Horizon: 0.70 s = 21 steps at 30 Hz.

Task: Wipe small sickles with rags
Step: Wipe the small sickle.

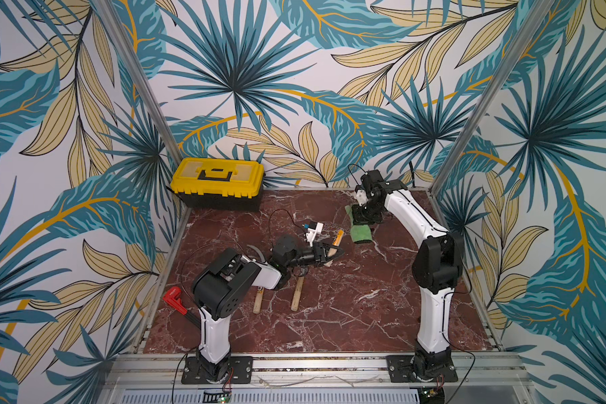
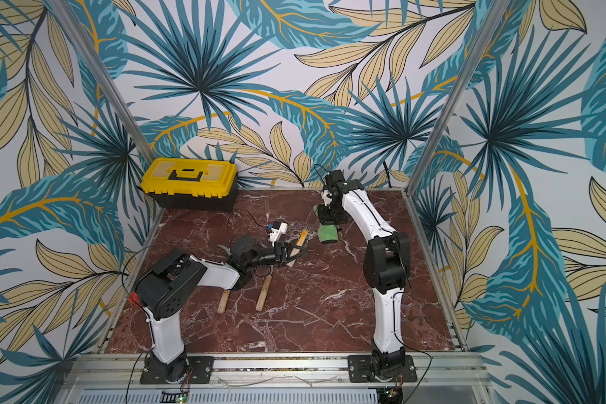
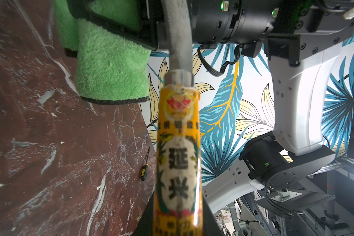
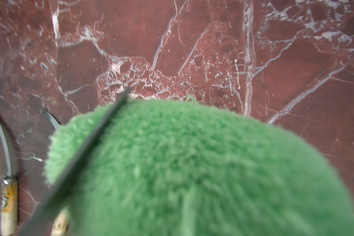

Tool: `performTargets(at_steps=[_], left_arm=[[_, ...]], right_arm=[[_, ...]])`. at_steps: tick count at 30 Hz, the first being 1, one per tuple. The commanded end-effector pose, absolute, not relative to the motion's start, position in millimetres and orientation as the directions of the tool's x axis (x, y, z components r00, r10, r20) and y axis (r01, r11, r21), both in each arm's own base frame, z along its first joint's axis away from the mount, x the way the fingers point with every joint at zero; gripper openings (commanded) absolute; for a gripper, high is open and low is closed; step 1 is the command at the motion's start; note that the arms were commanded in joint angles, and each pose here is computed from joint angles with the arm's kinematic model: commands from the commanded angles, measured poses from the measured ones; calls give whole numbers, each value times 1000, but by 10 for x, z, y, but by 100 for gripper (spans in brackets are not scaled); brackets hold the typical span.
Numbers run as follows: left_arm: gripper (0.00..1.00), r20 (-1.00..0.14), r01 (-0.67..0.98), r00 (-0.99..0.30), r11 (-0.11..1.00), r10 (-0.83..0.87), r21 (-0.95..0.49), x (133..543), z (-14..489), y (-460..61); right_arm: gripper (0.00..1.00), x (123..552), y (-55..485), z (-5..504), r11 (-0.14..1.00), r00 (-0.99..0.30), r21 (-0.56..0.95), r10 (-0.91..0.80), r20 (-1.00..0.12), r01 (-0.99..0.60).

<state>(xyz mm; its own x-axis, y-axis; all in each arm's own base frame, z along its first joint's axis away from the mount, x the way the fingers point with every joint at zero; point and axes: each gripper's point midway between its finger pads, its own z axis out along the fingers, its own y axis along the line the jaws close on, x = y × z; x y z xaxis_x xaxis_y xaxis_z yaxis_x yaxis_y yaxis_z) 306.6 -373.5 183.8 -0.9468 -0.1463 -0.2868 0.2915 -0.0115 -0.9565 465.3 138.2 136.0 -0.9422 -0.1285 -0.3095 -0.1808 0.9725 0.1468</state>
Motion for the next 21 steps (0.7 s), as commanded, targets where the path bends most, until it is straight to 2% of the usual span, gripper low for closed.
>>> performTargets(at_steps=[1,10,16,21], left_arm=[[0,-279,281,-955,-10,-104,-960,3029,1741,-3799],[0,-260,260,-962,12,-78,-966,3071,1616,-3857],[0,-267,266,-960,21,-79,-964,3213,1573,-3912],[0,-277,277,-956,17,-101,-961,3354,1619,-3900]], right_arm=[[8,4563,1557,1642,942,-889,140,-230,-396,-306],[8,4272,1878,1890,902,-811,98,-326,-486,-421],[8,3937,2085,1994,868,-774,81,-390,-499,-490],[8,3759,1946,2042,897,-793,53,-358,-493,-438]])
